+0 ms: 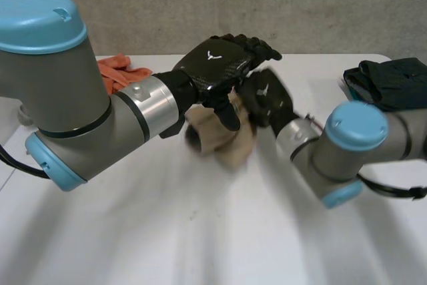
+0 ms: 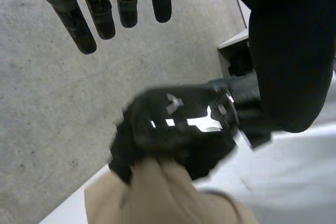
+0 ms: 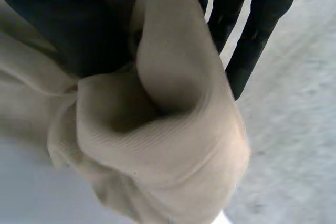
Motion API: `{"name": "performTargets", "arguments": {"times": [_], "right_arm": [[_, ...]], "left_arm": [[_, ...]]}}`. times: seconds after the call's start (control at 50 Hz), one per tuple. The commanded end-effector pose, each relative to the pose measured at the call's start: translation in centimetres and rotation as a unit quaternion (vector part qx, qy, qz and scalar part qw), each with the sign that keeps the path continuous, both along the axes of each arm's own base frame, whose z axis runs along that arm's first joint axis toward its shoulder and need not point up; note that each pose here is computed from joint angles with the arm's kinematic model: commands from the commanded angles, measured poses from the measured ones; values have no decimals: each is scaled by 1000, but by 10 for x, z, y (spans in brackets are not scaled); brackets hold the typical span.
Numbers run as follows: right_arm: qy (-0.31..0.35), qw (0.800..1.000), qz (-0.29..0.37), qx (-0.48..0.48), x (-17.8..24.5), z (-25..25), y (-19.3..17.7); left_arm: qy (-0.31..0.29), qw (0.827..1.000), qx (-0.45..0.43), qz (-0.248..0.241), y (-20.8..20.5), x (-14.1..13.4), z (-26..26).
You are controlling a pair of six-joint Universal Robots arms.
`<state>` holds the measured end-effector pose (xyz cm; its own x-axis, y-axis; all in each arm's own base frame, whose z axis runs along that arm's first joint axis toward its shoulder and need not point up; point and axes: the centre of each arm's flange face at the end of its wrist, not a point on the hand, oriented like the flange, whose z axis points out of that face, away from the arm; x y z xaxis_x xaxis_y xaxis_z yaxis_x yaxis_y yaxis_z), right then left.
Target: Fold the laundry.
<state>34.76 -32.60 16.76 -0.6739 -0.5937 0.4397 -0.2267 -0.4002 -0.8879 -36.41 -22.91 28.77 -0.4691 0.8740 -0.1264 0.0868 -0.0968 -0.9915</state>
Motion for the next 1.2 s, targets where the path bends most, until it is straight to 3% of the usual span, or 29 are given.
{"name": "performTargets", "arguments": {"times": [0.02,0.18,0.3,0.52,0.72,1.0,1.1,1.16,1.2], "right_arm": [[-64,995,-55,-59,-39,65,-54],[-90,978,-148,-119,-123,108,-122],[-108,966,-199,-122,-216,101,-181],[-88,974,-200,-66,-310,2,-234],[-80,975,-206,-22,-341,-57,-234],[-72,962,-262,11,-367,-13,-196],[-19,944,-327,22,-399,17,-167],[30,919,-392,17,-418,36,-157],[81,890,-449,-8,-429,56,-154]], "left_arm": [[25,999,-33,7,-2,3,20],[30,999,-40,2,3,2,25],[30,999,-40,-6,9,0,25],[26,999,-36,-7,8,-2,19],[16,1000,-20,-8,9,-3,7],[22,999,-28,-17,18,-4,15],[24,999,-32,-17,22,-1,20],[27,999,-35,-16,21,0,22],[29,999,-38,-16,21,-1,24]]}}
